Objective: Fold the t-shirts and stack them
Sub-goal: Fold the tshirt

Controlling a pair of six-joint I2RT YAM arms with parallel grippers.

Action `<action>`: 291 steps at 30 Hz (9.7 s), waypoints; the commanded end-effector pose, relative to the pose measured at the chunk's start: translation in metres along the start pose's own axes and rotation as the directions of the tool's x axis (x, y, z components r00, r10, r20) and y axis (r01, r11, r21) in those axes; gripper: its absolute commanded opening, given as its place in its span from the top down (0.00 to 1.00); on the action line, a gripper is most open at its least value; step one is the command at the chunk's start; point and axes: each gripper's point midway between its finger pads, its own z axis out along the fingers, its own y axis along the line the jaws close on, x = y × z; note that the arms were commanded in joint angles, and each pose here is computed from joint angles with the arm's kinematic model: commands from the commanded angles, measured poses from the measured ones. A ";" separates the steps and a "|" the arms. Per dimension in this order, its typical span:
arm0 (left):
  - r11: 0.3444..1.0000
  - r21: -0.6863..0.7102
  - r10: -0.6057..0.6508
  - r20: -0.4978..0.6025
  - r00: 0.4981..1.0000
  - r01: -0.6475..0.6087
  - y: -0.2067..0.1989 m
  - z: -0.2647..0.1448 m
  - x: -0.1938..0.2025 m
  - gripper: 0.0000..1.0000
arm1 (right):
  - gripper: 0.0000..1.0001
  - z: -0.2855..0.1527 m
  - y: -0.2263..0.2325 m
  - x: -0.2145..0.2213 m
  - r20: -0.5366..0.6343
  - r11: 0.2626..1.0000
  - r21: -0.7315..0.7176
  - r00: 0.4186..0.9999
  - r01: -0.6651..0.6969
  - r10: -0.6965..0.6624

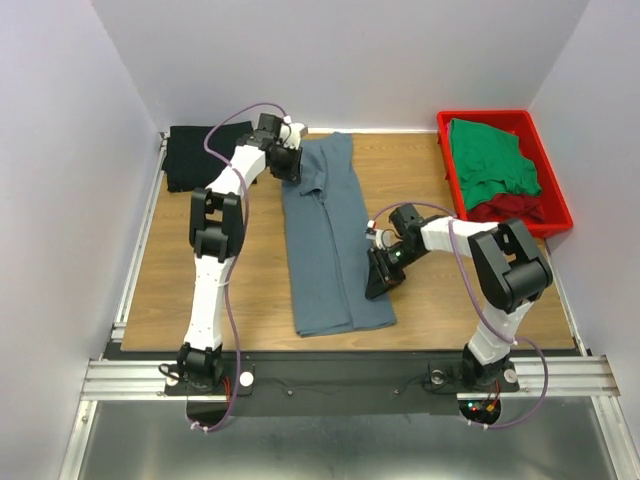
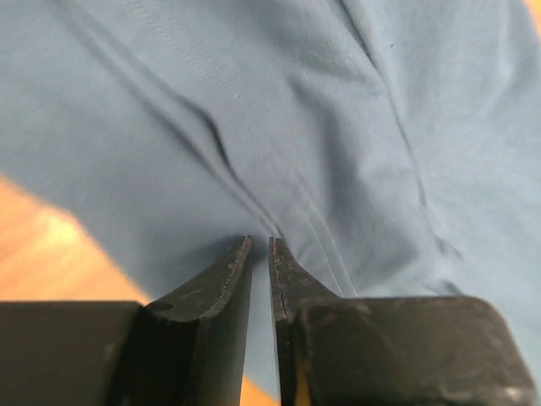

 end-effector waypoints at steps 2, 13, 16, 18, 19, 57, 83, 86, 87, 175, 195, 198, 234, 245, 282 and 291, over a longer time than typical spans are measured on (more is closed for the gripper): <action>0.995 0.033 0.086 0.234 0.968 -0.096 -0.040 -0.103 -0.071 0.73 | 0.68 0.019 0.021 0.003 -0.010 0.996 -0.079 0.999 0.038 -0.039; 0.976 0.173 0.118 0.093 0.989 -0.132 -0.076 -0.126 0.045 0.73 | 0.59 0.021 0.067 0.002 0.029 0.978 -0.165 0.992 0.124 -0.121; 0.959 0.206 0.182 0.085 0.980 -0.196 -0.084 -0.134 0.075 0.71 | 0.49 -0.006 0.094 -0.025 0.156 0.953 -0.147 0.958 0.265 -0.242; 0.959 0.204 0.185 0.066 0.980 -0.195 -0.084 -0.135 0.089 0.70 | 0.40 -0.019 0.102 -0.043 0.222 0.943 -0.094 0.930 0.319 -0.292; 0.959 0.203 0.189 0.058 0.980 -0.197 -0.083 -0.132 0.091 0.70 | 0.38 -0.030 0.112 -0.062 0.271 0.928 -0.068 0.902 0.366 -0.336; 0.973 0.231 -0.037 0.056 0.998 0.023 -0.007 0.006 -0.004 0.75 | 0.52 -0.025 -0.055 -0.382 0.654 0.987 0.160 0.748 0.012 -0.115; 0.693 -0.154 0.710 0.314 0.630 -0.704 -0.112 -0.310 0.060 0.01 | 0.00 -0.207 0.129 -0.133 0.286 0.464 0.521 0.365 0.717 -0.886; 0.598 -0.047 0.780 0.262 0.568 -0.800 -0.128 -0.297 0.125 0.03 | 0.00 -0.165 0.102 -0.080 0.095 0.399 0.469 0.404 0.788 -0.910; 0.528 -0.022 0.826 0.247 0.507 -0.849 -0.134 -0.292 0.141 0.05 | 0.00 -0.153 0.101 -0.065 0.038 0.350 0.456 0.375 0.818 -0.926; 0.239 0.204 0.924 0.253 0.287 -0.949 -0.156 -0.193 0.194 1.00 | 0.99 -0.074 0.069 -0.083 -0.074 -0.019 0.435 0.015 0.900 -0.997; 0.249 0.139 0.938 0.212 0.275 -0.958 -0.066 -0.131 0.086 1.00 | 0.99 -0.084 0.025 -0.221 -0.064 -0.045 0.489 -0.016 0.871 -0.998; 0.253 0.131 0.939 0.205 0.276 -0.958 -0.054 -0.122 0.074 1.00 | 0.99 -0.081 0.017 -0.238 -0.063 -0.048 0.489 -0.020 0.871 -0.998; 0.355 -0.003 0.904 0.257 0.342 -0.935 -0.059 -0.190 0.055 0.38 | 0.40 -0.112 0.048 -0.204 -0.001 0.033 0.541 0.040 0.840 -0.999; 0.276 0.017 0.948 0.158 0.275 -0.961 -0.076 -0.159 0.163 0.39 | 0.51 -0.036 0.039 -0.133 -0.103 -0.010 0.398 0.033 0.917 -0.994; 0.220 0.132 0.970 0.073 0.230 -0.967 -0.066 -0.102 0.191 0.79 | 0.74 0.008 -0.013 -0.131 -0.221 -0.007 0.422 0.096 0.906 -0.970; 0.208 0.152 0.970 0.097 0.224 -0.966 -0.071 -0.109 0.190 1.00 | 1.00 -0.007 -0.004 -0.135 -0.215 -0.008 0.469 0.105 0.883 -0.971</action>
